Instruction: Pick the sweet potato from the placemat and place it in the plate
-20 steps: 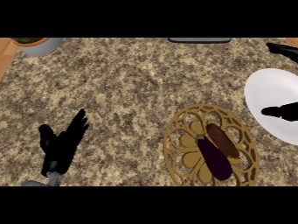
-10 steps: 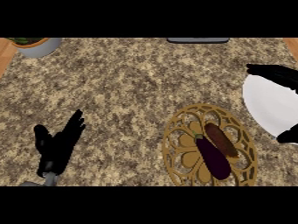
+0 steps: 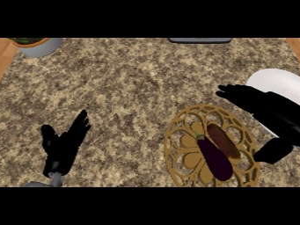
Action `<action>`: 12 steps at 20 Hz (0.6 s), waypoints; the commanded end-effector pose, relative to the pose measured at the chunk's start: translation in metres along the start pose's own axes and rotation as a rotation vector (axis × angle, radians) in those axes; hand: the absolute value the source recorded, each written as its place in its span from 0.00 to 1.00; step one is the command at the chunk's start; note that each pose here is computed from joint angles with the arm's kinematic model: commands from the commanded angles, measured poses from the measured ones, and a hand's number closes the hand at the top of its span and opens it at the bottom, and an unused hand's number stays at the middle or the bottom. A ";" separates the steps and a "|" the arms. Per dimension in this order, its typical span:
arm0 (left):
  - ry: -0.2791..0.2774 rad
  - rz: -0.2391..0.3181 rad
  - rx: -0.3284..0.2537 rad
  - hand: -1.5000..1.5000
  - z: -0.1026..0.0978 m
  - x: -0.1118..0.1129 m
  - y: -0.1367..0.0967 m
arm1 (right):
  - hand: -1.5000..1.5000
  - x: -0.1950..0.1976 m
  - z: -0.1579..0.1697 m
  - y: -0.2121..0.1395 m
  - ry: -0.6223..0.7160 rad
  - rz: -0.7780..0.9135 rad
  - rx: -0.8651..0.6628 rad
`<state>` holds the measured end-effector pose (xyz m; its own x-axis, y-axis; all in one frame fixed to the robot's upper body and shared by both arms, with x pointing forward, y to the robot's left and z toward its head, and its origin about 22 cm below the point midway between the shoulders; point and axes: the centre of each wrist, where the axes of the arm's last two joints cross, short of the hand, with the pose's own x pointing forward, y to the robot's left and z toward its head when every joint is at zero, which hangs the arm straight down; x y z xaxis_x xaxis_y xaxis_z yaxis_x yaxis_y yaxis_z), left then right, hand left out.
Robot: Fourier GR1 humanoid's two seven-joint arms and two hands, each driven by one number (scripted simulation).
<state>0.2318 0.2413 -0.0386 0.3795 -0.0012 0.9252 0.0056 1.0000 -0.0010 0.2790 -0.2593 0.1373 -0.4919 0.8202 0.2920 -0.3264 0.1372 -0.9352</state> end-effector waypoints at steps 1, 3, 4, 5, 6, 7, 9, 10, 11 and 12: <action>-0.022 0.011 0.004 0.50 0.001 0.002 -0.001 | 0.00 0.013 -0.002 0.031 0.040 0.043 -0.005; -0.008 -0.009 0.012 0.50 -0.009 0.012 -0.007 | 0.00 0.028 -0.019 0.029 0.079 0.052 0.018; 0.004 0.000 0.010 0.50 -0.017 0.000 0.009 | 0.00 0.001 0.004 0.028 0.086 0.051 0.073; 0.008 -0.003 -0.001 0.50 -0.003 -0.007 -0.008 | 0.00 0.018 -0.011 0.041 0.083 0.050 0.090; 0.000 0.009 0.005 0.50 0.009 0.001 -0.005 | 0.00 0.006 -0.006 0.053 0.097 0.045 0.109; 0.004 0.005 0.004 0.50 -0.011 0.001 -0.011 | 0.00 0.011 -0.011 0.059 0.085 0.032 0.123; 0.005 -0.018 0.018 0.50 0.010 -0.002 0.020 | 0.00 0.006 -0.010 0.054 0.084 0.023 0.130; 0.001 0.003 0.009 0.50 -0.003 -0.009 -0.003 | 0.00 0.017 -0.004 0.075 0.087 0.024 0.132; -0.014 0.004 0.003 0.50 0.009 0.000 0.004 | 0.00 0.016 -0.011 0.082 0.080 0.011 0.132; 0.000 -0.007 0.016 0.50 0.009 0.000 0.005 | 0.00 0.010 -0.011 0.067 0.084 0.020 0.117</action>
<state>0.2292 0.2440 -0.0377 0.3757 -0.0028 0.9267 -0.0026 1.0000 0.0041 0.2620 -0.2378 0.0840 -0.4350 0.8658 0.2473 -0.4041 0.0577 -0.9129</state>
